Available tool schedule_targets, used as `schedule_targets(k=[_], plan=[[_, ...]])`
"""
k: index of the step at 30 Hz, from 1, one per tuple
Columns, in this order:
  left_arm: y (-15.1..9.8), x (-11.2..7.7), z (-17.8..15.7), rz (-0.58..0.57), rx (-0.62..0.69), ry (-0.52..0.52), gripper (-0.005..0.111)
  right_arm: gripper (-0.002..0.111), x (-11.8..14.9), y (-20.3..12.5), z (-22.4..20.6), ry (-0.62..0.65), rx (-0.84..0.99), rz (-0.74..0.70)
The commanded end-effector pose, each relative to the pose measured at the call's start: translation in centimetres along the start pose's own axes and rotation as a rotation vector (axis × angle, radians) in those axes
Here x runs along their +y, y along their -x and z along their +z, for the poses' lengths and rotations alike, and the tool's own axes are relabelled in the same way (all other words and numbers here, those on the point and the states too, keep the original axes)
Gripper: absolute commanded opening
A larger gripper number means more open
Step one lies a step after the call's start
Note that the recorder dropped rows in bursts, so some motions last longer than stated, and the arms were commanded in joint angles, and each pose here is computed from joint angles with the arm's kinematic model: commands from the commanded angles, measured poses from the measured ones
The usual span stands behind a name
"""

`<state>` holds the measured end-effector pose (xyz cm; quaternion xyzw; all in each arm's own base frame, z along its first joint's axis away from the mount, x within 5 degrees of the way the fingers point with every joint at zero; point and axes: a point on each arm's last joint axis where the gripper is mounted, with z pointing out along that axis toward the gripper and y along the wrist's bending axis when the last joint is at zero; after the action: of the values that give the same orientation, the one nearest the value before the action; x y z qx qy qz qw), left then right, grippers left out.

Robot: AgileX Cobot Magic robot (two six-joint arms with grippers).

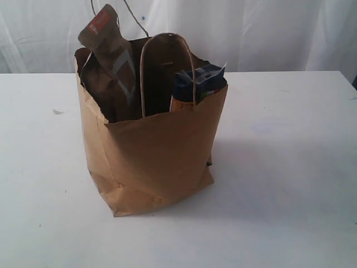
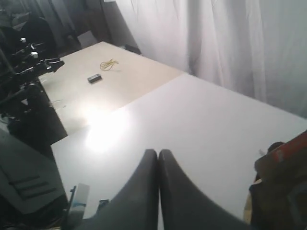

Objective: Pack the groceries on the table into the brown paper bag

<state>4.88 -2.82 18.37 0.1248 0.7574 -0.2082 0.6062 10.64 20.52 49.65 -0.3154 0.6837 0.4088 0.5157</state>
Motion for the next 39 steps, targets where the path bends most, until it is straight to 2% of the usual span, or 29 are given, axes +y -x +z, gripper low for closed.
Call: schedule_targets(k=[1, 11, 13, 15, 19, 24, 26, 31, 39], plan=[[-0.1, 0.0, 0.0, -0.008, -0.004, 0.002, 0.0, 0.0, -1.4, -3.0, 0.6, -0.031, -0.07, -0.137], [-0.1, 0.0, 0.0, -0.008, -0.004, 0.002, 0.0, 0.0, -5.3, -9.9, 1.6, -0.124, -0.041, -0.128], [-0.1, 0.0, 0.0, -0.008, -0.004, 0.002, 0.0, 0.0, -6.3, -11.6, 1.1, -0.153, -0.041, -0.077], [-0.1, 0.0, 0.0, -0.008, -0.004, 0.002, 0.0, 0.0, -7.4, -14.6, -0.5, -0.193, -0.012, -0.015], [-0.1, 0.0, 0.0, -0.008, -0.004, 0.002, 0.0, 0.0, -9.1, -20.0, -5.7, -0.295, -0.006, 0.013], [-0.1, 0.0, 0.0, -0.008, -0.004, 0.002, 0.0, 0.0, -10.3, -26.6, -13.7, -0.567, -0.217, 0.014], [-0.1, 0.0, 0.0, -0.008, -0.004, 0.002, 0.0, 0.0, -10.4, -29.1, -15.1, -0.686, -0.211, 0.009], [-0.1, 0.0, 0.0, -0.008, -0.003, 0.002, 0.0, 0.0, -11.5, -31.4, -15.1, -0.807, -0.093, 0.056], [-0.1, 0.0, 0.0, -0.008, -0.003, 0.002, 0.0, 0.0, -11.8, -31.7, -15.4, -0.891, -0.083, 0.087]])
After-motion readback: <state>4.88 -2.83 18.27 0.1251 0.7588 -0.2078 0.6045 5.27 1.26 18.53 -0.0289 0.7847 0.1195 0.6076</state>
